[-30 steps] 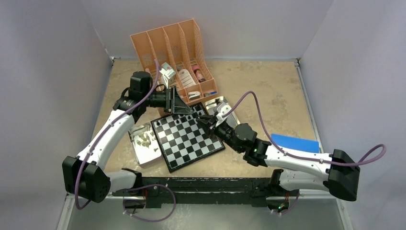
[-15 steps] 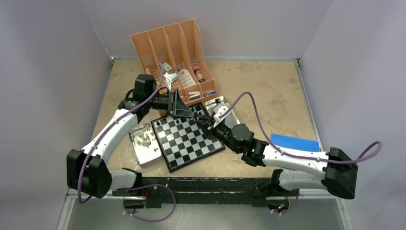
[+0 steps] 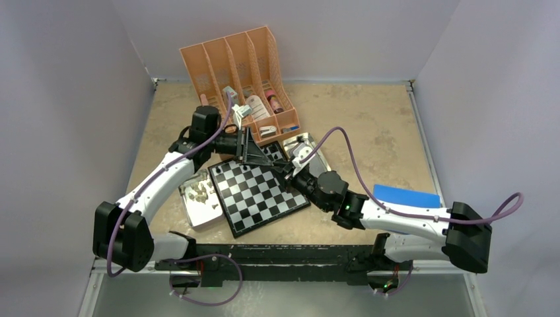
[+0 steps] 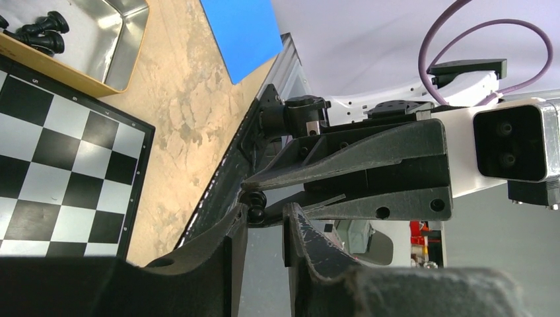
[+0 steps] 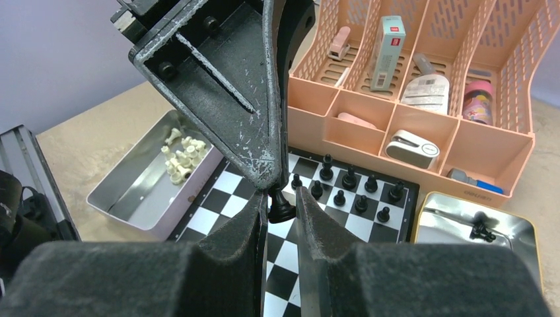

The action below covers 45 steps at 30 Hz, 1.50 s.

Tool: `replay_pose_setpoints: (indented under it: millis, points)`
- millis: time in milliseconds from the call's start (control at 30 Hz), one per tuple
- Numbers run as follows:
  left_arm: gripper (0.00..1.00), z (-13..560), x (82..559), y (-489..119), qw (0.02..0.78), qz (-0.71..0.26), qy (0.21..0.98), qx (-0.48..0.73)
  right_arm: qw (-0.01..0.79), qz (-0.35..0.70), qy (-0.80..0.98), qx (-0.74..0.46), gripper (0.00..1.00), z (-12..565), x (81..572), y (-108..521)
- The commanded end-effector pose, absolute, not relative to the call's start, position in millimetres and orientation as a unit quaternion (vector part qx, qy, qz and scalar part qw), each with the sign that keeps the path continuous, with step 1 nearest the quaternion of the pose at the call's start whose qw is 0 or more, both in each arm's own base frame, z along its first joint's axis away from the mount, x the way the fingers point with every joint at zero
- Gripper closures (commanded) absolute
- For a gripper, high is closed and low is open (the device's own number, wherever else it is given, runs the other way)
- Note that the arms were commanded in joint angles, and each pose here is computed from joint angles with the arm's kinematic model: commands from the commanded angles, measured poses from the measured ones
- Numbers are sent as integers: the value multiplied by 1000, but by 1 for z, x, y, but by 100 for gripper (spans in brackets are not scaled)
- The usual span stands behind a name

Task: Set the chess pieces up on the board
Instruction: Place the chess piece on the chessboard.

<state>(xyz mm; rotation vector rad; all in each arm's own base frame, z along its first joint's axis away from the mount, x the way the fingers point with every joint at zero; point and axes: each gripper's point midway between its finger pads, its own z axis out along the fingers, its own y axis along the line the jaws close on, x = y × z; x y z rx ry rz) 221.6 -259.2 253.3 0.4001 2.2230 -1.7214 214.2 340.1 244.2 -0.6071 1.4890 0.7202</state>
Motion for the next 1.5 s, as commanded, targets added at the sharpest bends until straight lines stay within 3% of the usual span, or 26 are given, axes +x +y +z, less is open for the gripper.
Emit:
replay_pose_setpoints:
  millis: [0, 233, 400, 600, 733, 900, 967, 1000, 1033, 1233, 1467]
  points:
    - [77, 257, 215, -264, 145, -610, 764, 152, 674, 344, 611, -234, 89, 292, 216, 344]
    - [79, 252, 211, -264, 137, -605, 772, 142, 677, 338, 612, -229, 89, 290, 218, 341]
    - [97, 253, 210, -266, 135, -608, 769, 140, 678, 350, 603, -232, 89, 295, 212, 339]
    - [100, 257, 210, -265, 143, -602, 773, 140, 675, 353, 607, -226, 86, 291, 212, 338]
    - [100, 261, 214, -263, 164, -587, 781, 137, 670, 353, 618, -210, 72, 290, 213, 333]
    - [100, 256, 234, -256, 216, -532, 810, 120, 666, 367, 625, -174, 41, 305, 209, 315]
    - [100, 251, 245, -251, 236, -501, 826, 109, 664, 372, 631, -153, 26, 309, 207, 305]
    - [100, 249, 250, -248, 247, -485, 832, 104, 661, 376, 634, -145, 8, 309, 205, 300]
    - [100, 247, 256, -245, 259, -468, 840, 97, 659, 380, 634, -138, 2, 311, 203, 296]
    - [100, 229, 291, -228, 328, -354, 874, 59, 651, 389, 643, -104, 1, 317, 197, 273]
    - [100, 188, 315, -216, 353, -245, 902, 39, 648, 368, 662, -83, 1, 313, 198, 253]
